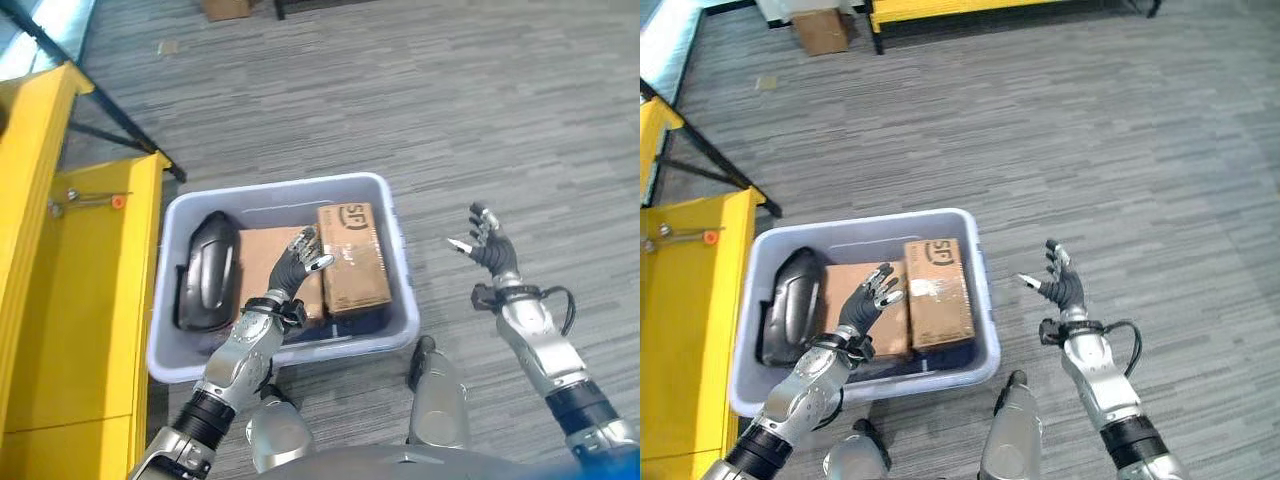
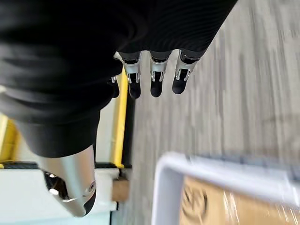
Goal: Move parts from the plastic box to the shelf.
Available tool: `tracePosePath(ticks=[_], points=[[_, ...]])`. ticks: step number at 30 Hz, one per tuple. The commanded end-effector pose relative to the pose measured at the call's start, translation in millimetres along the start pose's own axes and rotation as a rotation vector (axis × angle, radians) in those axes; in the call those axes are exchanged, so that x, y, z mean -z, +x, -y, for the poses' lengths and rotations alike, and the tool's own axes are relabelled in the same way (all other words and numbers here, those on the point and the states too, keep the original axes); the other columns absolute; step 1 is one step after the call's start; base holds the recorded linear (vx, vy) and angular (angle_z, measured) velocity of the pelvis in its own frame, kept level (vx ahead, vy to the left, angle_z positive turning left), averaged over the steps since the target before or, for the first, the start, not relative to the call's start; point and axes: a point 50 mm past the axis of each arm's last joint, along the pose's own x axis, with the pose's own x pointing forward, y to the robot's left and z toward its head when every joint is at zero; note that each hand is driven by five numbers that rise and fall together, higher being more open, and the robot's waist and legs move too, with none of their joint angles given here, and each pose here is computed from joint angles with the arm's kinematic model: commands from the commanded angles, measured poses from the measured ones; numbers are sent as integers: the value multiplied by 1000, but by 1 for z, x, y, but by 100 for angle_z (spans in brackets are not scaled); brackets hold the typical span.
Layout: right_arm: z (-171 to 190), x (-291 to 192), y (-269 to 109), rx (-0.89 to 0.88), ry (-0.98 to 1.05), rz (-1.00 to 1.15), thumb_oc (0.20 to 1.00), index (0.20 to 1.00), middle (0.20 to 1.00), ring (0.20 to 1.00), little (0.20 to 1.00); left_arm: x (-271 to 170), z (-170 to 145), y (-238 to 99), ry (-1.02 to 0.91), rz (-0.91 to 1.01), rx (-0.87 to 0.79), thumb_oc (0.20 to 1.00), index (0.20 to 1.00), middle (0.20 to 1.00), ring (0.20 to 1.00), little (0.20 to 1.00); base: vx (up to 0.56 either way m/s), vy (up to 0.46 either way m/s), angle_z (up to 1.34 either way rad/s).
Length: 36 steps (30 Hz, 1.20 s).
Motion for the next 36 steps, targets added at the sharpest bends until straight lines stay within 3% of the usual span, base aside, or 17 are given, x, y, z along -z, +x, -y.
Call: tracePosePath(ticks=[1, 9, 15, 23, 27, 32, 34, 35, 36], points=[[13, -40, 7, 53, 10, 194, 1000, 1000, 1000, 1000, 1000, -16, 15, -10, 18, 104, 105, 1000, 1000, 1000, 1000, 1000, 35, 387, 14], [13, -36, -10, -17, -6, 177, 1000, 1000, 1000, 1000, 1000, -16, -9, -27, 42, 94, -3, 1000, 1000, 1000, 1000, 1000, 77, 104, -20], [6, -79, -6, -83, -48, 419, 1000, 1000, 1000, 1000, 1000, -23, -6, -29, -61, 204, -20, 1000, 1000, 1000, 1000, 1000, -26, -17, 36], [-36, -116, 3, -296, -9, 487, 1000, 1000, 1000, 1000, 1000, -48, 7, -21, -46, 325, -17, 1000, 1000, 1000, 1000, 1000, -5, 77, 17], [-68, -137, 5, -397, -26, 546, 1000, 1000, 1000, 1000, 1000, -76, 5, -24, -33, 483, -107, 1000, 1000, 1000, 1000, 1000, -13, 86, 35], [-100, -171, 7, -478, -207, 682, 1000, 1000, 1000, 1000, 1000, -105, -1, -30, -40, 609, -161, 1000, 1000, 1000, 1000, 1000, -58, 35, 34], [-110, -187, 6, -481, -330, 767, 1000, 1000, 1000, 1000, 1000, -115, -2, -32, -39, 653, -159, 1000, 1000, 1000, 1000, 1000, -33, 39, 28], [-114, -199, 3, -482, -490, 858, 1000, 1000, 1000, 1000, 1000, -121, -1, -34, -56, 664, -129, 1000, 1000, 1000, 1000, 1000, -28, 20, 16], [-114, -199, 3, -482, -490, 858, 1000, 1000, 1000, 1000, 1000, -121, -1, -34, -56, 664, -129, 1000, 1000, 1000, 1000, 1000, -25, 14, 43]])
